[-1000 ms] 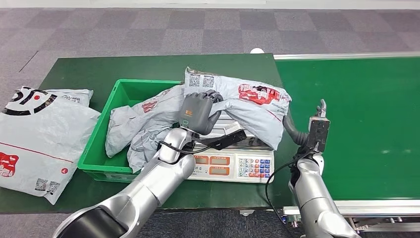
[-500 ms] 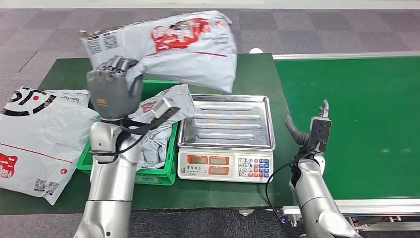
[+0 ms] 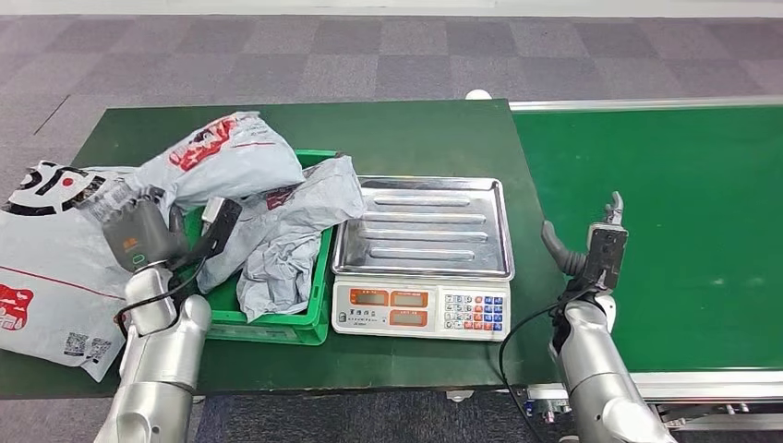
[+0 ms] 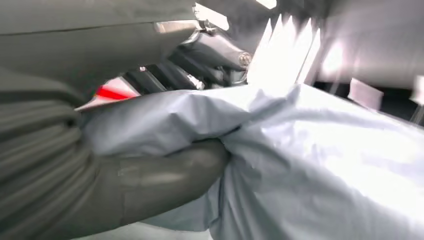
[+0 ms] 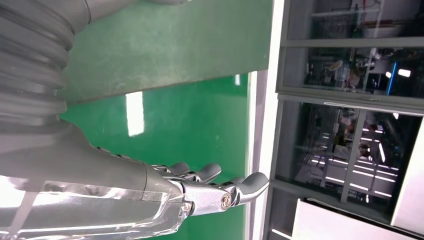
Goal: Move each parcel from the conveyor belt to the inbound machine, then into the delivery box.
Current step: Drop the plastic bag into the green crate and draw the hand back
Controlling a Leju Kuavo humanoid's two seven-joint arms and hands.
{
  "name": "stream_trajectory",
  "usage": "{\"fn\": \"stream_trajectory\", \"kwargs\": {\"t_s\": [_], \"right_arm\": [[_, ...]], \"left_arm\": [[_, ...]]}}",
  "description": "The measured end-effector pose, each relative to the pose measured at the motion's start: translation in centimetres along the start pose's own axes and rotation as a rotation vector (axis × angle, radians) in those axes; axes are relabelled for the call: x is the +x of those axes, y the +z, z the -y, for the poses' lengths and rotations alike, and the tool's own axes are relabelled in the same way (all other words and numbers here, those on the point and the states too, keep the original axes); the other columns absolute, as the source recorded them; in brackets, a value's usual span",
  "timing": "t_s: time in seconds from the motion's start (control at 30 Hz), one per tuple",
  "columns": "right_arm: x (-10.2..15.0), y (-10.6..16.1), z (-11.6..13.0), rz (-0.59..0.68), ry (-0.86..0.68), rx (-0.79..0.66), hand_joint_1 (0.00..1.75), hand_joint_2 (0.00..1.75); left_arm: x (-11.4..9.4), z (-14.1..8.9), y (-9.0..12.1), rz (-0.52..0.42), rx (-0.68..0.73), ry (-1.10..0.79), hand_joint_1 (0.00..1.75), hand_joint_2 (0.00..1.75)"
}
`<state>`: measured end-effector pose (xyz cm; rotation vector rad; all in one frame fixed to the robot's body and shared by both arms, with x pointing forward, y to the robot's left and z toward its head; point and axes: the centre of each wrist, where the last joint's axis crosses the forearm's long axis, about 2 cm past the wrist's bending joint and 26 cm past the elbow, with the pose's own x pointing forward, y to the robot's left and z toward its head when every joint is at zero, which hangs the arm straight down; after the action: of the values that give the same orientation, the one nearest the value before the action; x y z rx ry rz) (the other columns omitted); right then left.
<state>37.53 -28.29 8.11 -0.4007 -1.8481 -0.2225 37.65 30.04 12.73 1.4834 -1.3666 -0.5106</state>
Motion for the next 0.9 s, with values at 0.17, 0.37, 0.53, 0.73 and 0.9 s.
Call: {"fn": "stream_trajectory", "kwargs": {"t_s": [0.17, 0.37, 0.53, 0.73, 0.9], "right_arm": [[-0.1, 0.0, 0.4, 0.003, 0.006, 0.012, 0.00, 1.75], [-0.1, -0.1, 0.5, 0.008, 0.013, 0.019, 0.00, 1.75], [-0.1, -0.2, 0.6, 0.010, 0.016, 0.019, 0.00, 1.75], [-0.4, 0.2, 1.0, 0.004, 0.020, 0.013, 0.00, 1.75], [-0.8, 0.9, 1.6, -0.002, 0.019, -0.006, 0.00, 1.75]], "left_arm": [[-1.5, 2.4, 0.3, -0.038, -0.267, -0.067, 1.75, 1.75], [-1.8, 3.1, 0.1, -0.007, -0.413, -0.082, 1.75, 1.75], [-1.7, 2.8, 0.4, 0.036, -0.408, -0.060, 1.75, 1.75], [-1.3, 1.5, 2.4, 0.090, -0.287, 0.057, 1.75, 1.75], [-0.3, -0.8, 4.2, 0.166, -0.117, 0.189, 1.75, 1.75]]}}
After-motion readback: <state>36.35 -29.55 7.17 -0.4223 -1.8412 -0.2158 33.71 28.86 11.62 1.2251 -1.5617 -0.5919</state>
